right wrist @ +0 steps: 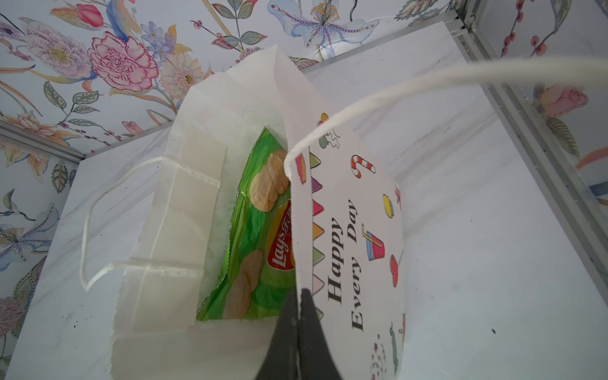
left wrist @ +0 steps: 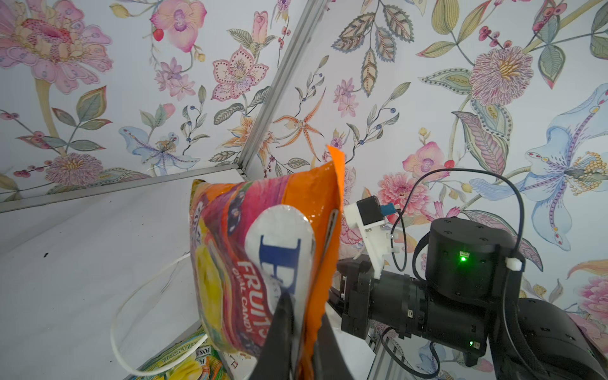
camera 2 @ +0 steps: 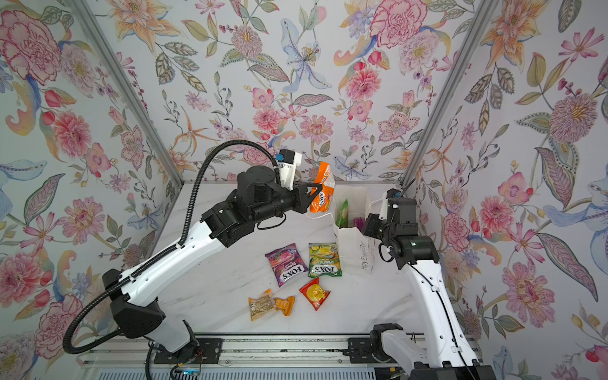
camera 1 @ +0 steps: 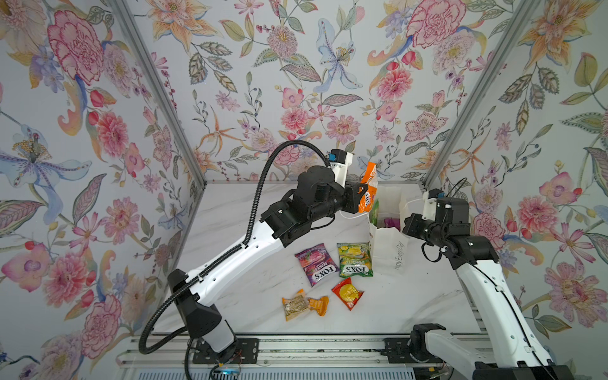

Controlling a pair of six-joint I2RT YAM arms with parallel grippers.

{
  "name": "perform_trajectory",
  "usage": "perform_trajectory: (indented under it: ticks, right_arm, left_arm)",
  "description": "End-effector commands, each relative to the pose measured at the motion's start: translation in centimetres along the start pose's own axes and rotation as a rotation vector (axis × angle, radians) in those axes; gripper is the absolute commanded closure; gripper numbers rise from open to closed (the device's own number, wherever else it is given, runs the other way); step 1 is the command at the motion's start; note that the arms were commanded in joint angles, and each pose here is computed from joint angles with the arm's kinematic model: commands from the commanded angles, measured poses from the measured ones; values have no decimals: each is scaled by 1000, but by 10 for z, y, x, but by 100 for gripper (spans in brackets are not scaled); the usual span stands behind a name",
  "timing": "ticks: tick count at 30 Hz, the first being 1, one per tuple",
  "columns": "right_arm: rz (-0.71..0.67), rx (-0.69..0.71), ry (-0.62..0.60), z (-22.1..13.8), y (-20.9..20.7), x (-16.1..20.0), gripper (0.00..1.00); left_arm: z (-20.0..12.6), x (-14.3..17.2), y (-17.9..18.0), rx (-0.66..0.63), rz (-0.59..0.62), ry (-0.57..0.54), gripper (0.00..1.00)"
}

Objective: Place the snacks into the paper bag
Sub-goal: Place the snack in the paper bag.

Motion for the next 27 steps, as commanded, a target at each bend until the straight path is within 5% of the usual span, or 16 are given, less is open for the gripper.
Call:
perform_trajectory:
  ticks: [1,27]
  right_arm:
    - [-15,-17,-23,-10,5,-3,100]
    - [-19,19,-30,-13,0,2,100]
  left_arm:
    - [9,-8,-25,125,-9,-19,100]
    - [112,44,8,73,-115,180,100]
Point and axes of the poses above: each gripper's point midway between its finger pads, its own z axis out along the fingers, its own y axis along the line the jaws close on, x = y × z, the point moved 9 cm from there along -z, back along the fingers, and after that the axes turned 9 degrees about -z, right-handed, at the moved point
